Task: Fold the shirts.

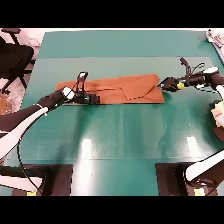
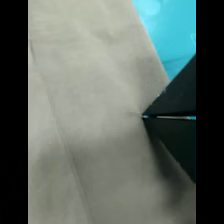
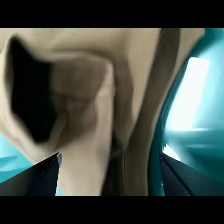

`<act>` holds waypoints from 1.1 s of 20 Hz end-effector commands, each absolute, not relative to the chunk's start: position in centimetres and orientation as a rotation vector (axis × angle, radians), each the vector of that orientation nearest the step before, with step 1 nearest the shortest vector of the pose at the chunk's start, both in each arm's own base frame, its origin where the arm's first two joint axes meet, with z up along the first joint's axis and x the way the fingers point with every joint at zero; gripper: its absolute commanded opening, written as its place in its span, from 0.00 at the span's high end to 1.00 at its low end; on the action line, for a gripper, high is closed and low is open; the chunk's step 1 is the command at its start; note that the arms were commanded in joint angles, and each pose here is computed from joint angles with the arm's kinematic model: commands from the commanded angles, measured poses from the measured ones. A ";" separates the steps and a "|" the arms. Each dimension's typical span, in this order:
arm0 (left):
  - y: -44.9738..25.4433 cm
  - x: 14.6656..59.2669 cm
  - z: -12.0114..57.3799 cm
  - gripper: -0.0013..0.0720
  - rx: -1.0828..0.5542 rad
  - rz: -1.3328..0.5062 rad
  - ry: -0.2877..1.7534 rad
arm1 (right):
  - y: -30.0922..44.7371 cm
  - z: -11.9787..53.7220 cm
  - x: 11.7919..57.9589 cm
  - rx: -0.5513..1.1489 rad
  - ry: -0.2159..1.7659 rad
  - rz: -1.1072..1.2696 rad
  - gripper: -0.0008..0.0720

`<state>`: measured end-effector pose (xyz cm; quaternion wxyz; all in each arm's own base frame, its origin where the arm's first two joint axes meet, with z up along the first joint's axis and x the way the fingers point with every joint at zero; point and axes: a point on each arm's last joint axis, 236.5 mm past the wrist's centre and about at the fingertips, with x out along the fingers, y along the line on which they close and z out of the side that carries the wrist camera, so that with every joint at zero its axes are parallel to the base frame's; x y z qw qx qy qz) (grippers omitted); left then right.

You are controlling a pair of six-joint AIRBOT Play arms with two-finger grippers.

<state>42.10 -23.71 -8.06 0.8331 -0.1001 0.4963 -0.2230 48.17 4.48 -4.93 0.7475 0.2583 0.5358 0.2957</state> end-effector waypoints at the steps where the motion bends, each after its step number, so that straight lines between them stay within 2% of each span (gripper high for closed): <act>1: -23.6 42.0 -8.2 0.96 -0.204 -0.472 1.057 | 6.2 -5.5 50.1 0.626 1.183 0.688 0.00; 9: -24.0 43.2 -6.5 0.96 -0.163 -0.497 1.023 | 11.6 -6.0 50.6 0.548 1.242 0.801 0.03; 10: -23.9 43.2 -6.6 0.96 -0.151 -0.498 1.024 | 11.8 -6.0 50.6 0.550 1.244 0.802 0.17; 11: -23.8 43.1 -6.7 0.96 -0.146 -0.499 1.026 | 11.9 -6.0 50.6 0.559 1.252 0.797 0.52; 12: -23.7 43.1 -6.7 0.96 -0.137 -0.499 1.025 | 11.9 -5.9 50.4 0.564 1.258 0.801 0.97; 16: -23.7 43.2 -6.7 0.96 -0.130 -0.499 1.022 | 11.9 -4.1 49.2 0.560 1.273 0.844 0.96; 22: -26.4 41.9 -7.6 0.96 -0.076 -0.563 1.027 | 12.2 4.1 49.1 0.493 1.144 0.848 0.96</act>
